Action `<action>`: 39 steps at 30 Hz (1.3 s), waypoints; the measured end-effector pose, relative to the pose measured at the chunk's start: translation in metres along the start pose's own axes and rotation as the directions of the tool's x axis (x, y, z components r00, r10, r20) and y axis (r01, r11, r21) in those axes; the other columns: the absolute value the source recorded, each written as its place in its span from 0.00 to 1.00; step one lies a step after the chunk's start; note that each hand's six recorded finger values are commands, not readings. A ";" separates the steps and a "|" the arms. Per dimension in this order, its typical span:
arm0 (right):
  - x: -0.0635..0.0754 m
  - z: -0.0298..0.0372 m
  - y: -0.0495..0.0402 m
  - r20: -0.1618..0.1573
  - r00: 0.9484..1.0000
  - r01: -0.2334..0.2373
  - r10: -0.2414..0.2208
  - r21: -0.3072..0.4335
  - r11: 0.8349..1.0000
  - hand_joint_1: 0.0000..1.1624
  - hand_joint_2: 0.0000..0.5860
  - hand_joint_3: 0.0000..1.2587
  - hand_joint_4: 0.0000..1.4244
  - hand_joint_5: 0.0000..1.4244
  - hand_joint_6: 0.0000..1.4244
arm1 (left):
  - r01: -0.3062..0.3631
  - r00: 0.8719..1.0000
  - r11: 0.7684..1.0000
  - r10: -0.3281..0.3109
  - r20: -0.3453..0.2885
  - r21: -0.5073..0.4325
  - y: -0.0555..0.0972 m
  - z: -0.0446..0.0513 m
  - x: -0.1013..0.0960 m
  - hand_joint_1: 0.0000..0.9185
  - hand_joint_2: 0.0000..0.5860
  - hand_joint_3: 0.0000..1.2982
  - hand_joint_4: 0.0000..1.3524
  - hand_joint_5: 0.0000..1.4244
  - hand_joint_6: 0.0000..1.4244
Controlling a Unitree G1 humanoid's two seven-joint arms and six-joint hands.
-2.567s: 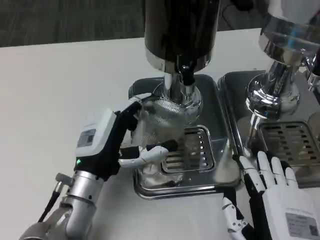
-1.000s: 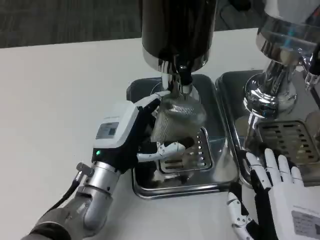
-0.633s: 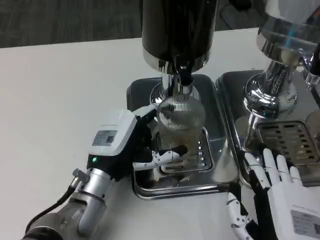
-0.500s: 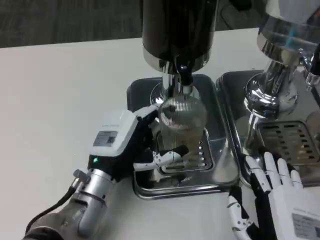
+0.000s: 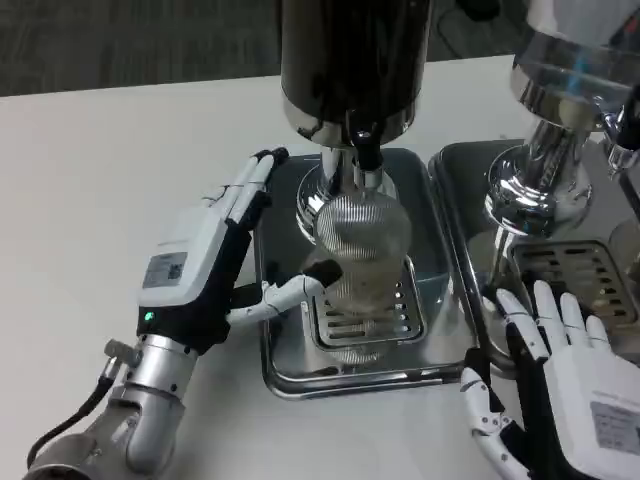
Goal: Grasp the cup under the faucet to collect the drink, then remove the cup.
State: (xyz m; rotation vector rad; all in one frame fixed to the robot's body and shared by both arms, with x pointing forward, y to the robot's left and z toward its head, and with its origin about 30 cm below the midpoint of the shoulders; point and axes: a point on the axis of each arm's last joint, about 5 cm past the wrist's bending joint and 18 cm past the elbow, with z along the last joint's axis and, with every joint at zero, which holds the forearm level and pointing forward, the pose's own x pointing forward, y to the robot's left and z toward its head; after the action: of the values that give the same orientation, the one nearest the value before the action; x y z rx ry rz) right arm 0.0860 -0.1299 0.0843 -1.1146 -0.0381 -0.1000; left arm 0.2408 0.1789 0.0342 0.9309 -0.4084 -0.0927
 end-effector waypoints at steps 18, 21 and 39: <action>0.015 -0.0064 0.0047 -0.006 1.000 0.006 -0.006 0.004 1.000 0.01 0.84 0.12 0.00 0.00 0.01 | -0.104 0.964 0.968 0.155 0.217 -0.230 0.038 0.0025 0.006 0.00 0.23 0.08 0.00 0.15 0.07; 0.016 -0.0063 0.0046 -0.003 1.000 0.007 -0.007 0.005 1.000 0.01 0.84 0.12 0.00 0.00 0.01 | -0.128 0.947 0.952 0.201 0.252 -0.279 0.044 0.0056 0.009 0.00 0.23 0.08 0.00 0.15 0.07; 0.020 -0.0078 0.0037 0.003 1.000 -0.002 0.002 0.007 1.000 0.02 0.84 0.12 0.00 0.00 0.01 | 0.017 0.889 0.908 0.178 0.422 -0.418 0.053 0.0249 0.020 0.00 0.24 0.09 0.00 0.18 0.10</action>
State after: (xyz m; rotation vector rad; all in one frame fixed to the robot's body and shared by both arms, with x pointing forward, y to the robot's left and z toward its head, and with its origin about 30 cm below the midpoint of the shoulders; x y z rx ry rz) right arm 0.1061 -0.1364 0.0791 -1.1081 -0.0403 -0.0966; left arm 0.2451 0.1863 0.0953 0.4607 -0.8283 -0.3111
